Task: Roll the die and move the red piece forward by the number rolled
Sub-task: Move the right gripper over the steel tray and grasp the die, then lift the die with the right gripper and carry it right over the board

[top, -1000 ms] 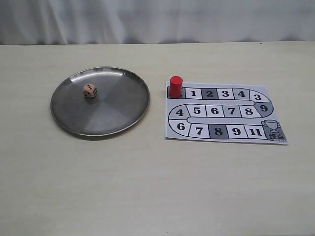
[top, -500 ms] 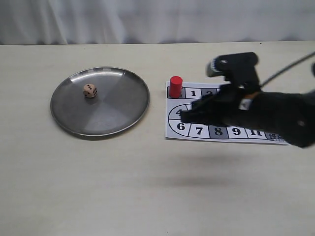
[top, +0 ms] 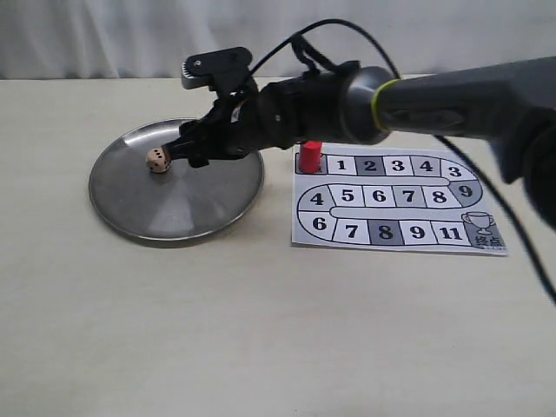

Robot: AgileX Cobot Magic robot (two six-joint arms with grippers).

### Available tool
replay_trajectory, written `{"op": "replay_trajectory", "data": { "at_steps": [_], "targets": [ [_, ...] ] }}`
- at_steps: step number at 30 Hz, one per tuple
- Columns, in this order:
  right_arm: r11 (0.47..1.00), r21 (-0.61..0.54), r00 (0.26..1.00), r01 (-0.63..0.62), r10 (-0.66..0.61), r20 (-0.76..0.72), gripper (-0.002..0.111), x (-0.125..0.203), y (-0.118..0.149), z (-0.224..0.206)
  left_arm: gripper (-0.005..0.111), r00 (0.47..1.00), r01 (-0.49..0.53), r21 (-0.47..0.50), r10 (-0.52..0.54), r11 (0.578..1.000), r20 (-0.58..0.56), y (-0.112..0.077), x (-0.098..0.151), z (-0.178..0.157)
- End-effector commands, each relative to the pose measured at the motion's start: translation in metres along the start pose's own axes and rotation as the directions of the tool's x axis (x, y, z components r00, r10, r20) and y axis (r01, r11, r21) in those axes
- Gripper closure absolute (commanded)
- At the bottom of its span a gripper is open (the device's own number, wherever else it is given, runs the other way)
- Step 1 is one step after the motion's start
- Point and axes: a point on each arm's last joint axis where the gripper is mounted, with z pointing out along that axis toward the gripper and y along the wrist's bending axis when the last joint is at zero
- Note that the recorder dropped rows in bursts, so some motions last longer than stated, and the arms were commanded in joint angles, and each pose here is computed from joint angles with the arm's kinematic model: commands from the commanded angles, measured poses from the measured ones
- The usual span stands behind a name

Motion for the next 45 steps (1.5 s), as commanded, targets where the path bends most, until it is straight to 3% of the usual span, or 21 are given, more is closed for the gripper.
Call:
{"op": "replay_trajectory", "data": {
  "at_steps": [1, 13, 19, 28, 30, 38, 45],
  "targets": [
    [0.998, -0.023, 0.999, 0.052, -0.052, 0.0, 0.044, -0.009, 0.012, 0.035, 0.107, 1.0, 0.006, 0.002, -0.006, 1.0, 0.008, 0.0, 0.0, 0.0],
    [0.997, -0.048, 0.998, 0.061, -0.061, 0.003, 0.044, -0.006, 0.02, 0.098, 0.107, 1.0, 0.006, 0.002, -0.006, 1.0, 0.008, 0.0, 0.0, 0.0],
    [0.99, -0.058, 0.992, 0.128, -0.127, 0.017, 0.046, 0.001, 0.028, 0.114, 0.107, 1.0, 0.006, 0.002, -0.006, 1.0, 0.008, 0.0, 0.0, 0.0],
    [0.981, -0.06, 0.983, 0.185, -0.185, 0.003, 0.094, 0.006, 0.028, 0.117, 0.107, 1.0, 0.006, 0.002, -0.006, 1.0, 0.008, 0.0, 0.0, 0.0],
    [0.98, -0.067, 0.982, 0.185, -0.187, -0.025, 0.104, 0.002, 0.029, 0.111, 0.107, 1.0, 0.006, 0.002, -0.006, 1.0, 0.008, 0.0, 0.0, 0.0],
    [0.98, -0.038, 0.97, 0.198, -0.201, -0.135, 0.104, -0.055, 0.008, 0.034, 0.107, 1.0, 0.006, 0.002, -0.006, 1.0, 0.008, 0.0, 0.0, 0.0],
    [0.985, 0.025, 0.982, 0.17, -0.167, -0.094, 0.104, -0.106, -0.019, -0.054, 0.107, 1.0, 0.006, 0.002, -0.006, 1.0, 0.008, 0.0, 0.0, 0.0]
  ]
}}
